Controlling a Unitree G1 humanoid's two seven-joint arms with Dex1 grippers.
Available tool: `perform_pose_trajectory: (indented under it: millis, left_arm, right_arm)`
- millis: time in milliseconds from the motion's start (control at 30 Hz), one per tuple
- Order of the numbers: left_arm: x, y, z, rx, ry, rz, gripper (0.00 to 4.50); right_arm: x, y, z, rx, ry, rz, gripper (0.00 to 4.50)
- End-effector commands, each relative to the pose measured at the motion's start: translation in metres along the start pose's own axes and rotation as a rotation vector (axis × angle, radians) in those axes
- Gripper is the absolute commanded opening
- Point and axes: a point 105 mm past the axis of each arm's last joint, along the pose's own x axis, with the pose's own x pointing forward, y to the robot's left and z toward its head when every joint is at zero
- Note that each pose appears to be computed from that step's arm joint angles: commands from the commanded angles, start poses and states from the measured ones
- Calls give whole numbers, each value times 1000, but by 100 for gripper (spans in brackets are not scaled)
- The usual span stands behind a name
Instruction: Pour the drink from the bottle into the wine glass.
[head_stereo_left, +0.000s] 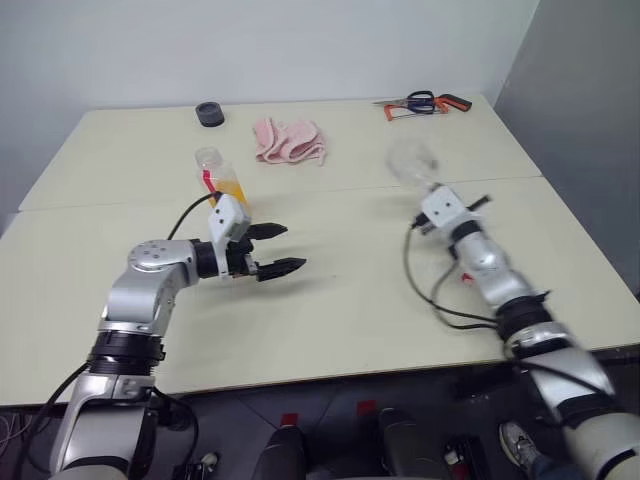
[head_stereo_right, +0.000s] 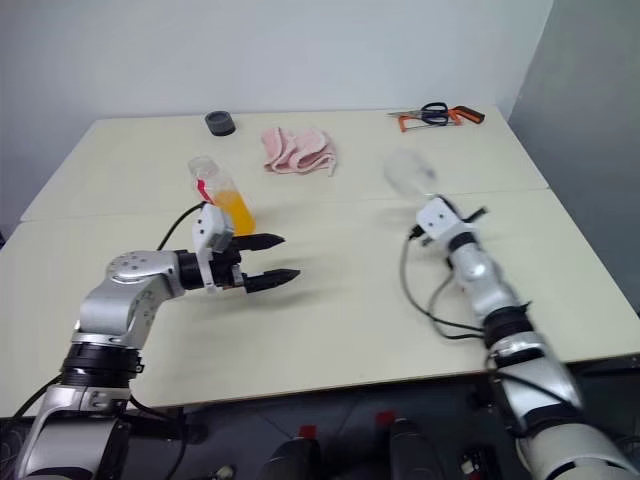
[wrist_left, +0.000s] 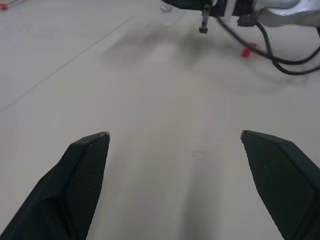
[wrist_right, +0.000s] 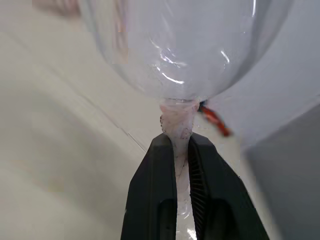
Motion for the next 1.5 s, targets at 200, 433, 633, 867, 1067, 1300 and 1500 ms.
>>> perform_pose_trajectory:
  millis: [200, 433, 633, 867, 1067, 1300, 1500]
  left_arm:
    - [-20, 3, 22, 46, -18, 39, 450]
    - [-23, 6, 35, 82, -26, 68, 450]
    - [-19, 3, 49, 103, -51, 38, 450]
    - [-13, 3, 68, 181, -83, 23, 450]
    - [-9, 0, 76, 206, -109, 9, 450]
    - [-9, 2, 79, 204, -134, 26, 450]
    - [-9, 6, 83, 215, -146, 41, 450]
  right_arm:
    - [22, 43, 29, 409, -61, 39, 7]
    - [15, 70, 15, 425, -26, 89, 7]
    - [7, 78, 10, 466, -47, 137, 7]
    - [4, 82, 8, 467, -45, 154, 7]
    - [4, 83, 9, 482, -47, 155, 7]
    - [4, 82, 9, 498, -48, 159, 210]
    - [4, 81, 11, 510, -58, 155, 424]
